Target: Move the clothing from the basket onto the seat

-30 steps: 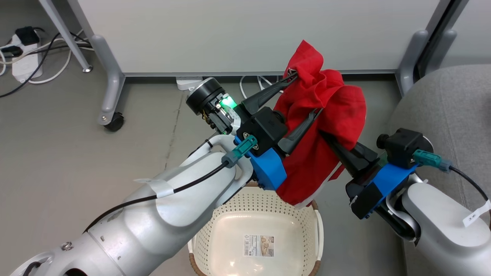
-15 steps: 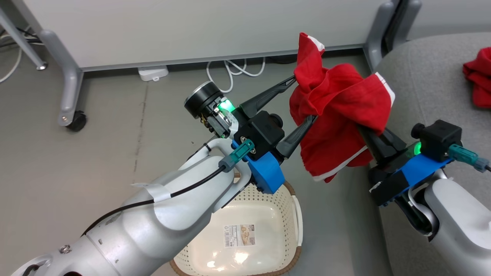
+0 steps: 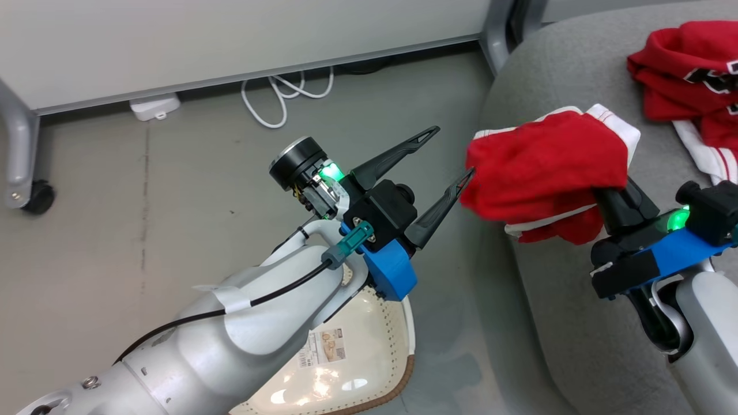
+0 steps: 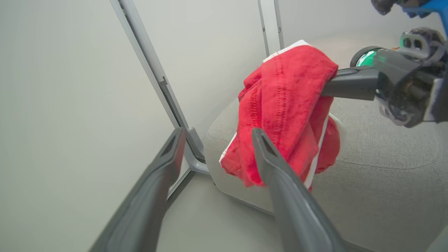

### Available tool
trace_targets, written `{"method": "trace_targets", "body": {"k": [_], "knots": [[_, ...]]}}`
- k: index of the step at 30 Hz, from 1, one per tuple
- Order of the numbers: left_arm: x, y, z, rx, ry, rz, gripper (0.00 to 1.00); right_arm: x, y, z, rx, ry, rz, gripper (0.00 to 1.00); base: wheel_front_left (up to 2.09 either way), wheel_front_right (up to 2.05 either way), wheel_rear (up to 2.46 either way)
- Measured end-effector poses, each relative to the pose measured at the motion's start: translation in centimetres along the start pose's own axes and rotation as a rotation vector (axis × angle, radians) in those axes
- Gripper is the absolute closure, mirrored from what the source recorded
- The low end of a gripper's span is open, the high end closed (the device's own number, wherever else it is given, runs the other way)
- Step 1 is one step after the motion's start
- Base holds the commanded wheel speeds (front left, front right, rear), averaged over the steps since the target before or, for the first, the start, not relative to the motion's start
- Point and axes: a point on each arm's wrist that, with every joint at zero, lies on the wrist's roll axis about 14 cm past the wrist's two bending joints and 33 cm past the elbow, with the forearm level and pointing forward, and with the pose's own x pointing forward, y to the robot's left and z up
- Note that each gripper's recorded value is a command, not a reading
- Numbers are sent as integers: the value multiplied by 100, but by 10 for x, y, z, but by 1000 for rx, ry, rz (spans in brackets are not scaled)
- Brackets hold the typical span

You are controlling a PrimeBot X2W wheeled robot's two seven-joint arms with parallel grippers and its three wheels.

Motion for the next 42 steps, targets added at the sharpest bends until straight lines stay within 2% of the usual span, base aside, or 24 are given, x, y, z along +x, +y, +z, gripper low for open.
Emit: {"method": "trace_targets", "body": {"k": [11, 18, 24, 34, 42], "knots": [[24, -25, -10, -42, -15, -92, 0, -42, -50, 13, -10, -42, -188, 100, 0, 0, 0], [36, -39, -12, -62, -28, -138, 0, -68, -69, 13, -23, -44, -279, 100, 0, 0, 0], [42, -47, -14, -77, -34, -163, 0, -78, -73, 14, -27, -45, -310, 100, 0, 0, 0], [46, -37, -21, -93, -40, -148, 0, -52, -71, 35, -41, -125, -280, 100, 0, 0, 0], [60, -15, -39, -95, -52, -134, 0, 0, -95, 92, -168, -296, -273, 100, 0, 0, 0]]}}
